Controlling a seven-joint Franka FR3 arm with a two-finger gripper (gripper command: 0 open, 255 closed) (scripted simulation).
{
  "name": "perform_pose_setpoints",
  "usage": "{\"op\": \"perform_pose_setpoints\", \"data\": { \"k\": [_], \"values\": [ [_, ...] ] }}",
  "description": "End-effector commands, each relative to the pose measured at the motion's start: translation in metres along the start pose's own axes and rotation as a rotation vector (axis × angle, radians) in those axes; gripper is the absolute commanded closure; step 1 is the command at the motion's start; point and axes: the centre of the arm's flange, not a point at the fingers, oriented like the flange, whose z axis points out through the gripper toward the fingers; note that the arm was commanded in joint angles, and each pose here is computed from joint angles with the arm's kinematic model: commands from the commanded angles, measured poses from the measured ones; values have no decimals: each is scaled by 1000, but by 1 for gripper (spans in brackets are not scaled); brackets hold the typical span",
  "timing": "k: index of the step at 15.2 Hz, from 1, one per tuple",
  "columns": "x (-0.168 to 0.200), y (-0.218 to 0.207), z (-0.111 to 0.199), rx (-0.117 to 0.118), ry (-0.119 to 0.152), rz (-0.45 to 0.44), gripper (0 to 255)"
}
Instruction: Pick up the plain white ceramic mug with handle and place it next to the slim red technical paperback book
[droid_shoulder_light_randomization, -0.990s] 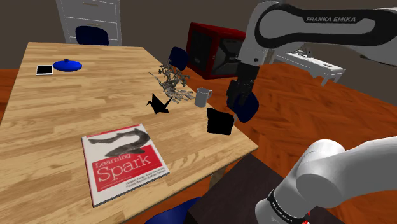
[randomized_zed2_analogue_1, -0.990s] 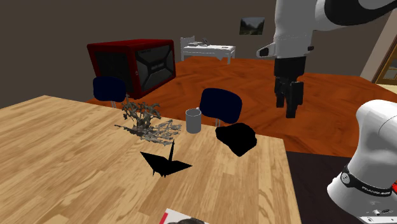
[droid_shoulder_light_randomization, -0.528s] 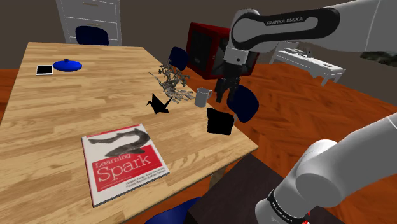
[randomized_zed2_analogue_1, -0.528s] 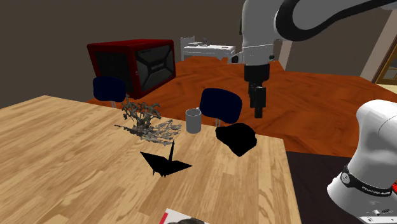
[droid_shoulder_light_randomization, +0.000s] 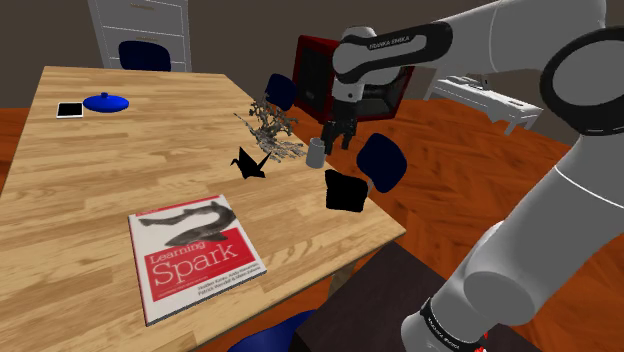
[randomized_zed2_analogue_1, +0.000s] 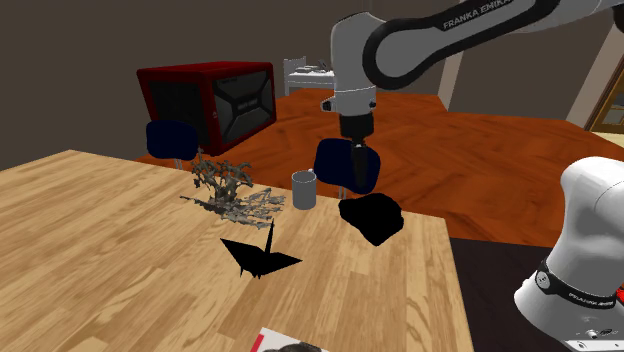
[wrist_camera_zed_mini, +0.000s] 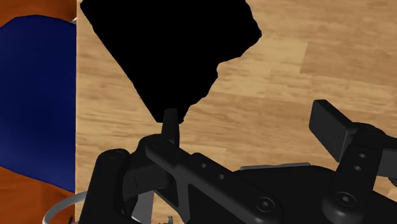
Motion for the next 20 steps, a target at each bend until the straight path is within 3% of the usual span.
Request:
{"op": "perform_pose_setpoints", "data": {
  "k": [1,14,20],
  "values": [
    [23,12,7,-12,-4,-5,0],
    [173,80,39,-87,-28,-36,0],
    [172,83,71,-87,-28,-36,0]
  ]
}}
